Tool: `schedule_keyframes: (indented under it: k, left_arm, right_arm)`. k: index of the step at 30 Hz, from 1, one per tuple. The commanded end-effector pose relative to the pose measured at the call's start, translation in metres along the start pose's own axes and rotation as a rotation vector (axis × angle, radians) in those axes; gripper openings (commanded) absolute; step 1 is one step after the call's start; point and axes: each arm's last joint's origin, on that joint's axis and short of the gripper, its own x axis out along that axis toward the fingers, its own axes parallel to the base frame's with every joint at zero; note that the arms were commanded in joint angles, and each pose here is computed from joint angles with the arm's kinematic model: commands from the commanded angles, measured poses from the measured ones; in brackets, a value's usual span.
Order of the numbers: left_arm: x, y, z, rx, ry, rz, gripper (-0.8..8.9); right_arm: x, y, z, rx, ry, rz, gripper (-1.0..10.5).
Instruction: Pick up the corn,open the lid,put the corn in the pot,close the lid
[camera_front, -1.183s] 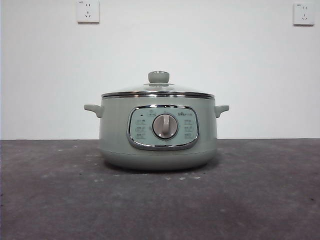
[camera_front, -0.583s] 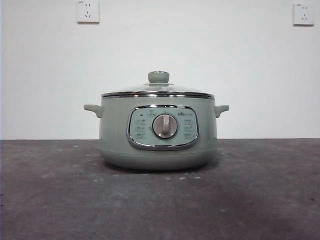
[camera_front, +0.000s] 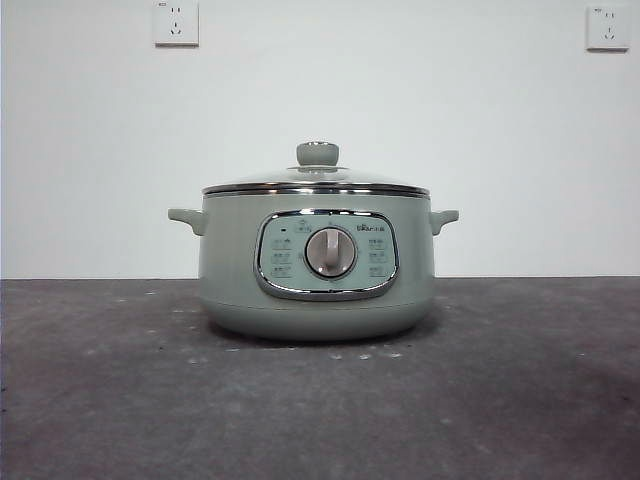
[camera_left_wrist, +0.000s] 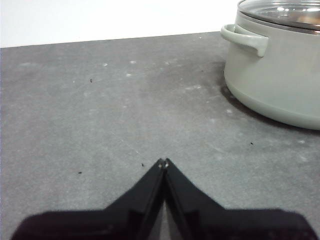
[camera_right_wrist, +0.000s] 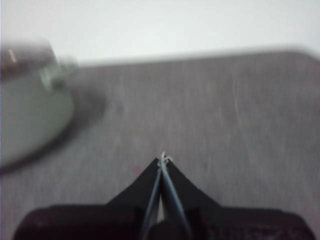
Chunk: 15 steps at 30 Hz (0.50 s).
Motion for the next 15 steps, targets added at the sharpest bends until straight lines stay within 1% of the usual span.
schedule_keyframes:
  k: [1, 5, 15]
  left_arm:
    - [0.0010, 0.0003, -0.0030, -0.007, 0.005, 0.002, -0.03]
    - [0.0010, 0.0003, -0.0030, -0.007, 0.005, 0.002, -0.03]
    - [0.0010, 0.0003, -0.0030, -0.007, 0.005, 0.002, -0.03]
  right_arm:
    - [0.0003, -0.0006, -0.0017, 0.012, 0.005, -0.017, 0.0]
    - [0.0003, -0.0005, -0.0019, 0.025, 0.007, -0.015, 0.0]
    - [0.0003, -0.0006, -0.0020, 0.024, 0.008, -0.019, 0.0]
